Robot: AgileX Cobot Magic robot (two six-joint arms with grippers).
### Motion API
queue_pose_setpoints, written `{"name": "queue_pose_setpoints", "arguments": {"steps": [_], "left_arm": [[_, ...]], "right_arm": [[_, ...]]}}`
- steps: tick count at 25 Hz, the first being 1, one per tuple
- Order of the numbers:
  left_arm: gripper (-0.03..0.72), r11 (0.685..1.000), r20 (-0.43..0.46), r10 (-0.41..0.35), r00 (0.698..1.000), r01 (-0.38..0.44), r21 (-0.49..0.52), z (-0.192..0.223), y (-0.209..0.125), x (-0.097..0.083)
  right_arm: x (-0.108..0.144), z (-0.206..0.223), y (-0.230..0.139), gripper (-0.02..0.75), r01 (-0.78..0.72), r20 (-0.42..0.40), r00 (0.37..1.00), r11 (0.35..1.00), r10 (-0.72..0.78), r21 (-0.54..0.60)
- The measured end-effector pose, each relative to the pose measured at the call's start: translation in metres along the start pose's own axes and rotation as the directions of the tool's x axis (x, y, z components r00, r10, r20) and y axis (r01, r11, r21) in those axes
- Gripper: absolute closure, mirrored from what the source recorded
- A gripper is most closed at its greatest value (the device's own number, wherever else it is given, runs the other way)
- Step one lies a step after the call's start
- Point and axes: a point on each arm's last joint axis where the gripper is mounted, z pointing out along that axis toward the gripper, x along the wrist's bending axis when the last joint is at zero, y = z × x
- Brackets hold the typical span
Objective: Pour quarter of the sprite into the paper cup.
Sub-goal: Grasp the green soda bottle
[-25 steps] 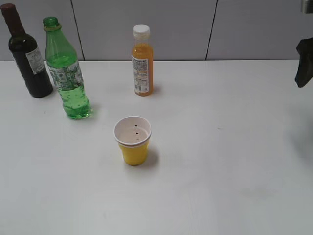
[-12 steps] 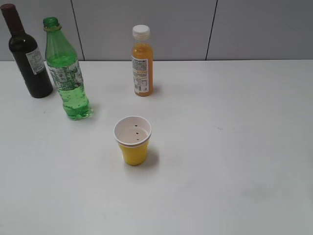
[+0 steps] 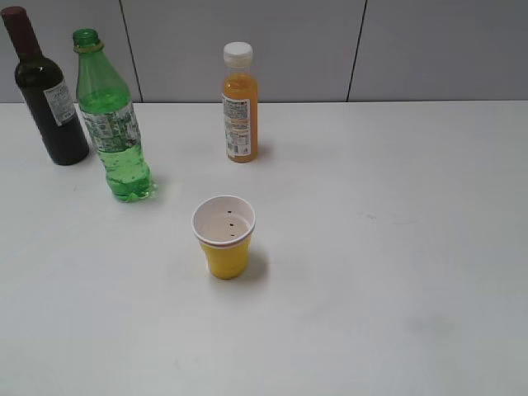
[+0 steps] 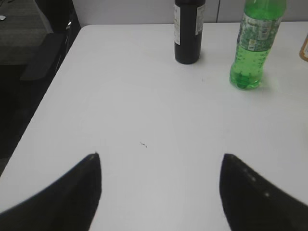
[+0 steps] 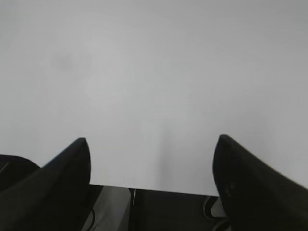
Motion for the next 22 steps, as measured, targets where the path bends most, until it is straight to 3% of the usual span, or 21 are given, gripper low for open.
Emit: {"name": "queue_pose_setpoints", "arguments": {"steps": [6,14,22], "left_arm": [[0.105,1.000,0.000,0.000,1.000,0.000,0.000,0.000,0.000,0.000],[0.105,1.000,0.000,0.000,1.000,0.000,0.000,0.000,0.000,0.000],[0.105,1.000,0.000,0.000,1.000,0.000,0.000,0.000,0.000,0.000]], "right_arm": [[0.003,-0.004,-0.044,0.145,0.003,0.002,1.000,0.997,-0.003,-0.082],[0.005,-0.028,-0.062,0.146,0.019,0.015,1.000,0.958,-0.015,-0.286],[0.007,-0.049,-0.082,0.146,0.032,0.029,0.999,0.881,-0.021,-0.473]]}}
